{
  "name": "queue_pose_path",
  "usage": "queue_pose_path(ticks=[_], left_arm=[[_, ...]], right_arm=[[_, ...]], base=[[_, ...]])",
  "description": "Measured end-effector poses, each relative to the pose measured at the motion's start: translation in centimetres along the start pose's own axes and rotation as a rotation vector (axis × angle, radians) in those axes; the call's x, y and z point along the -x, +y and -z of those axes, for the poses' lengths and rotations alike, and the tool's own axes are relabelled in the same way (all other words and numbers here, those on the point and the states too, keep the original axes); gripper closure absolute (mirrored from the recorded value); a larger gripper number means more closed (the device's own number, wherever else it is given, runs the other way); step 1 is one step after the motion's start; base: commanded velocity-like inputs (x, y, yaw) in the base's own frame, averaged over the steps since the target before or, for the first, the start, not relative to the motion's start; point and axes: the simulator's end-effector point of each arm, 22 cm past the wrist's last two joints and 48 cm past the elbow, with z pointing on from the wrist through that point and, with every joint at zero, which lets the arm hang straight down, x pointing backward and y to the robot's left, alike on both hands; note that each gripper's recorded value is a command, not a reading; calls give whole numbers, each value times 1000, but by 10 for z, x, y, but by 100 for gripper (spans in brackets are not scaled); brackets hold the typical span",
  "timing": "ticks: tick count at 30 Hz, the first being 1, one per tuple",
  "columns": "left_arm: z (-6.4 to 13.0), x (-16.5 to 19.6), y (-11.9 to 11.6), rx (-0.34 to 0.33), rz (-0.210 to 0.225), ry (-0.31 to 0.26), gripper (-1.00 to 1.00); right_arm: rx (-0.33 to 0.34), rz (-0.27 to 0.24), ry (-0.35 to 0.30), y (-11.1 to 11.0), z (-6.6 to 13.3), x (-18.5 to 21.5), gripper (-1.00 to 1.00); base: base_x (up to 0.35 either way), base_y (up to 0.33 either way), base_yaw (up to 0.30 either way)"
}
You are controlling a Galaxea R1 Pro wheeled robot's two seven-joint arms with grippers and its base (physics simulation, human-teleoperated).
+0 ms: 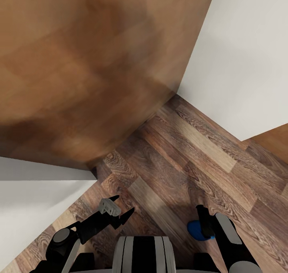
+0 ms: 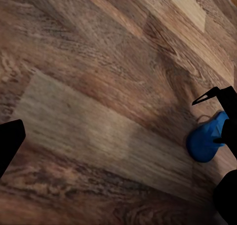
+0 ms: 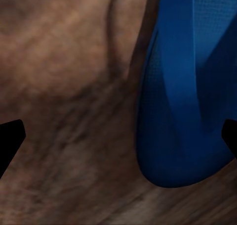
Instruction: In the bedroom, move the book from the bed onto either nightstand, and place the two sandals side by side next to the bed.
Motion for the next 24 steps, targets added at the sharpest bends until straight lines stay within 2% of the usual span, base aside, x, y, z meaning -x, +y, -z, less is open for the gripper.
queue_pose_path(ticks=[4,13,20,24], left_arm=[[0,0,0,0,0,0,-100],[0,0,0,0,0,0,-100],[0,0,0,0,-1,-1,-100],[0,0,1,5,-1,-1,-100]], right_arm=[[0,0,0,0,0,0,-100],[0,0,0,0,0,0,-100],[0,0,1,0,0,-1,-100],[1,0,1,0,0,-1,-100]], base=[[-16,0,0],[-173,0,0],[-11,-4,0],[123,-108,0]])
